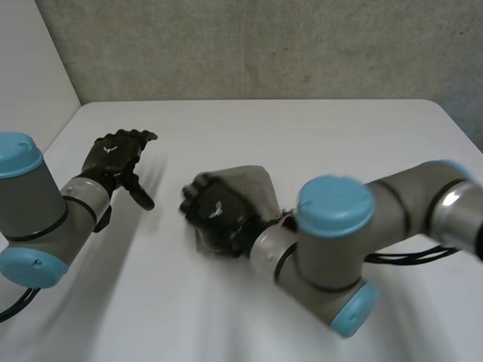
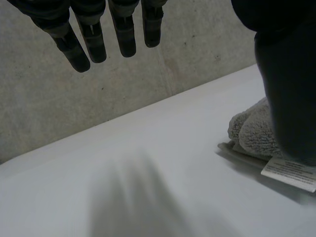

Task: Fold the towel.

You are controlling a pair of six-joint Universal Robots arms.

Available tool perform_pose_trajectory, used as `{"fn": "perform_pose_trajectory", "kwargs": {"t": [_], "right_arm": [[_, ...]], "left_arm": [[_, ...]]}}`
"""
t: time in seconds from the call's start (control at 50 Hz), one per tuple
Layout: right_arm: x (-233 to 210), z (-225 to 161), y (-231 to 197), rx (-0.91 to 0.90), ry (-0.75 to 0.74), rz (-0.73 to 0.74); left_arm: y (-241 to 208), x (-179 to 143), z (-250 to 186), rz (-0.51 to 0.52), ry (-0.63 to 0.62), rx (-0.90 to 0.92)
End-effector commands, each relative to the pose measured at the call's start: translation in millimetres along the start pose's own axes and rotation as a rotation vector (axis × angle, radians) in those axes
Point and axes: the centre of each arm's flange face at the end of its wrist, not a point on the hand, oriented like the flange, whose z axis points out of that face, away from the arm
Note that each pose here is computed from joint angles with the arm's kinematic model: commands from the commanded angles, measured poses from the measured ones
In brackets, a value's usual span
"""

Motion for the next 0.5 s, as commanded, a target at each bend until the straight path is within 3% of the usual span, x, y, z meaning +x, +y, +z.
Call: {"fn": "perform_pose_trajectory", "kwargs": {"t": [0.02,0.16,0.36,0.5], "right_arm": [[73.4,-16.5,11.5,-0.004,0.183,0.409],[102.7,-25.0,37.4,-0.047,0.268,0.660],[94.1,-15.1,62.0,-0.164,0.229,0.760],[84.6,-4.9,78.8,-0.224,0.206,0.792]], "left_arm": [[-12.6,9.6,1.9,-0.002,0.024,0.041],[-28.1,42.4,0.7,-0.003,0.104,0.089],[-12.0,90.1,-3.6,-0.079,0.223,0.014],[29.2,94.6,-0.1,-0.068,0.168,-0.153]]}}
